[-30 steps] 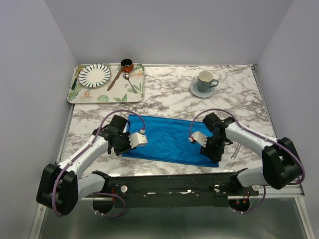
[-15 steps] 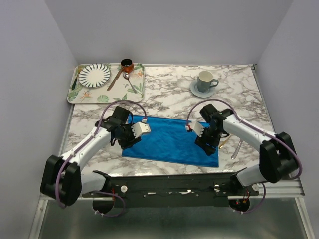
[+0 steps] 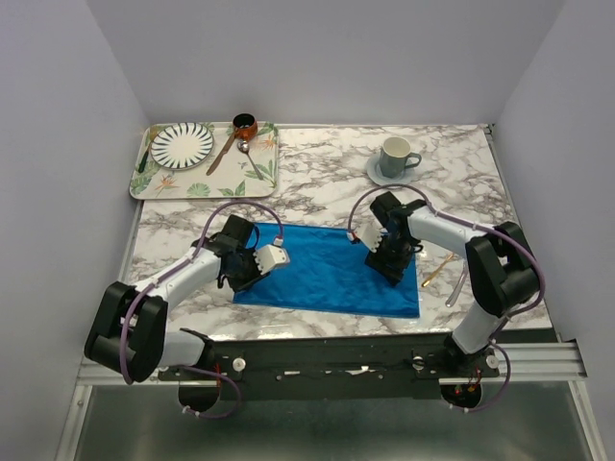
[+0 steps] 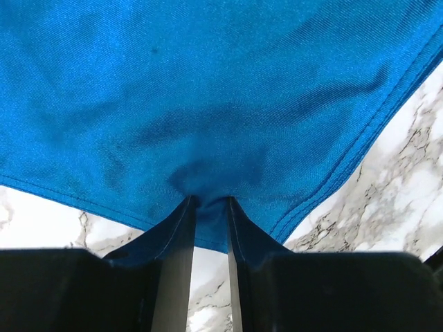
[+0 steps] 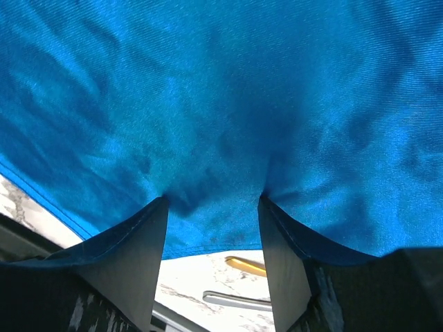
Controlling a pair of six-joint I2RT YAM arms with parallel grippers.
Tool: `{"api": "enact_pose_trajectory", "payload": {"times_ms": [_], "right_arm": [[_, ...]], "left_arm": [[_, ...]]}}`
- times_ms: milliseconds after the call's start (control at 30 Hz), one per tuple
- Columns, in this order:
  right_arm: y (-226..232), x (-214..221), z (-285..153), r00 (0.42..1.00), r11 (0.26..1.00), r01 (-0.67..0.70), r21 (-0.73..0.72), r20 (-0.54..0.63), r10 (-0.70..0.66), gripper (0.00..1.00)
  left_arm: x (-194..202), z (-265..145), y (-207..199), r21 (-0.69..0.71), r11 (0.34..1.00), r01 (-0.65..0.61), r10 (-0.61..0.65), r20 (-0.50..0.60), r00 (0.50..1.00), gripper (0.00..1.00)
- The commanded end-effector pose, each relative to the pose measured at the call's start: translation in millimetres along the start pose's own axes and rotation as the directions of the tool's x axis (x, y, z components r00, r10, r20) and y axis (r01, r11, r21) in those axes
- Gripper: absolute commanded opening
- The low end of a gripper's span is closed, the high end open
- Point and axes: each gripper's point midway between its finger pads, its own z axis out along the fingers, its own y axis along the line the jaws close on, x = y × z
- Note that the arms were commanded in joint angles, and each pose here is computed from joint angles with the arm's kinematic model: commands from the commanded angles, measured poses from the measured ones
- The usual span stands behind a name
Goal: Fold the napkin into a case and place the utensils inside
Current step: Smooth out the rectangle-folded napkin at the center of the board.
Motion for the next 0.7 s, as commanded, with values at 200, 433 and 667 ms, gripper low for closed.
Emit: {"api": "enact_pose_trajectory", "payload": {"times_ms": [200,433,667], "right_arm": [[-28.4,-34.5,8.7,0.999,0.999,0.031,0.036,0.025,-0.032,0.63],[-4.6,-50.4,-59.8,0.976,0.999,0.031,0.026,0.214,-0.036,0.66],[-2.0,-105.6,-184.8,0.819,0.992,-0.101,0.072,0.572,0.042,1.0]], "left_arm": [[38.6,-3.6,-17.3,0.001,1.0,0.019,-0.018,-0.125,0.992,0.31],[-22.9,-44.9,-13.5,-0.006,0.996,0.085,-0.084,0.118,0.99,0.48],[-140.7,-147.0,31.2,-0.134,0.959,0.248,-0.129,0.573,0.809,0.99]]}}
